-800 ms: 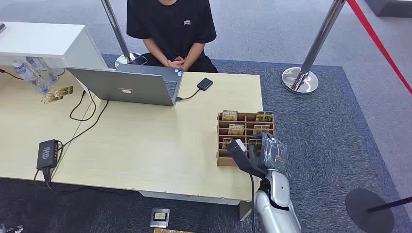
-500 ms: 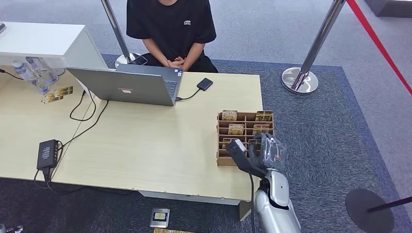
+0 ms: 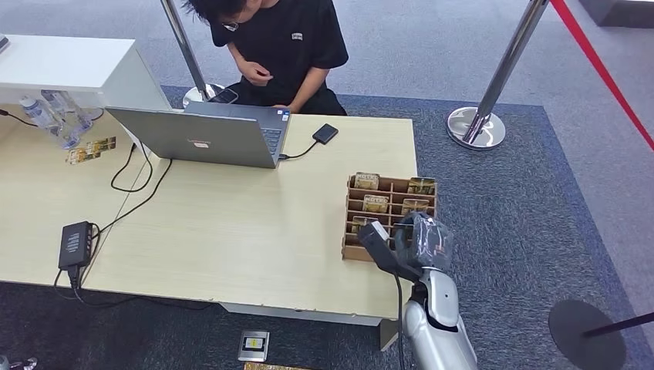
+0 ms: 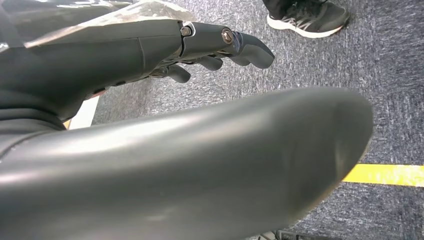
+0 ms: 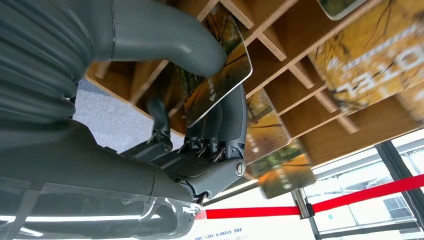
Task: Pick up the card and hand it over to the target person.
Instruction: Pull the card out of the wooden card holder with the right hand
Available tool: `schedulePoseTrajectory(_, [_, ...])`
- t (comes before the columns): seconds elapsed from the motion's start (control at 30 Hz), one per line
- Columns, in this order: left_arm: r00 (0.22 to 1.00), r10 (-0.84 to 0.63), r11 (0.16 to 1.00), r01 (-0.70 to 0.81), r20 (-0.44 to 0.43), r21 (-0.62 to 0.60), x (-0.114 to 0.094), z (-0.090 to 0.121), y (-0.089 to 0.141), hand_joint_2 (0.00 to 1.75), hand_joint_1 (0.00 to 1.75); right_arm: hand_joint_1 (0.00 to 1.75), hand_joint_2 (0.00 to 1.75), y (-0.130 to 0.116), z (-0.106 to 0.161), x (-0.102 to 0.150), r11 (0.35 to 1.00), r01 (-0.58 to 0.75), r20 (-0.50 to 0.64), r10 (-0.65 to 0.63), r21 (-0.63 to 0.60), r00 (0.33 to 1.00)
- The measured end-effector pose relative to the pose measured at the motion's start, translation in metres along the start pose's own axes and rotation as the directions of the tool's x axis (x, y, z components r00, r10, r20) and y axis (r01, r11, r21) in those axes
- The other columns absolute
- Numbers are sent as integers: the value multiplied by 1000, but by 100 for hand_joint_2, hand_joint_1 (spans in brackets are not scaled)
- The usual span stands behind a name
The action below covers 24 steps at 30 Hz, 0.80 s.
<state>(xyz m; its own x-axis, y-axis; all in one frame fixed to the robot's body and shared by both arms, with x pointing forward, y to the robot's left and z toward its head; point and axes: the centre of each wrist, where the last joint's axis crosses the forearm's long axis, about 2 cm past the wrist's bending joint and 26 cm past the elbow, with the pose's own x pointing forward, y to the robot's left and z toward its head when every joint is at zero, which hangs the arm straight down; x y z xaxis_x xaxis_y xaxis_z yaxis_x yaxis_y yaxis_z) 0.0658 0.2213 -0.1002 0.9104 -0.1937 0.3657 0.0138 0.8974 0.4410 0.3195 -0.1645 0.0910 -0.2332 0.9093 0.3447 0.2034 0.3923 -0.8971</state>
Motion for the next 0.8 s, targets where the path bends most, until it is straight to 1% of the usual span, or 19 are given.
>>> schedulePoseTrajectory(0.53, [1000, -1, 1000, 1, 0, -2, 1, 1, -1, 0, 0, 131, 175, -8, -6, 5, 999, 24, 21, -24, -27, 1000])
schedulePoseTrajectory(0.73, [1000, 5, 1000, -5, -5, 5, 1, 0, 0, 0, 0, 134, 175, -15, -11, 13, 998, 24, 69, -21, -50, 997])
schedulePoseTrajectory(0.8, [1000, 7, 1000, -7, -6, 7, 1, 0, 0, 0, 0, 137, 175, -21, -14, 19, 997, 37, 104, -30, -64, 994])
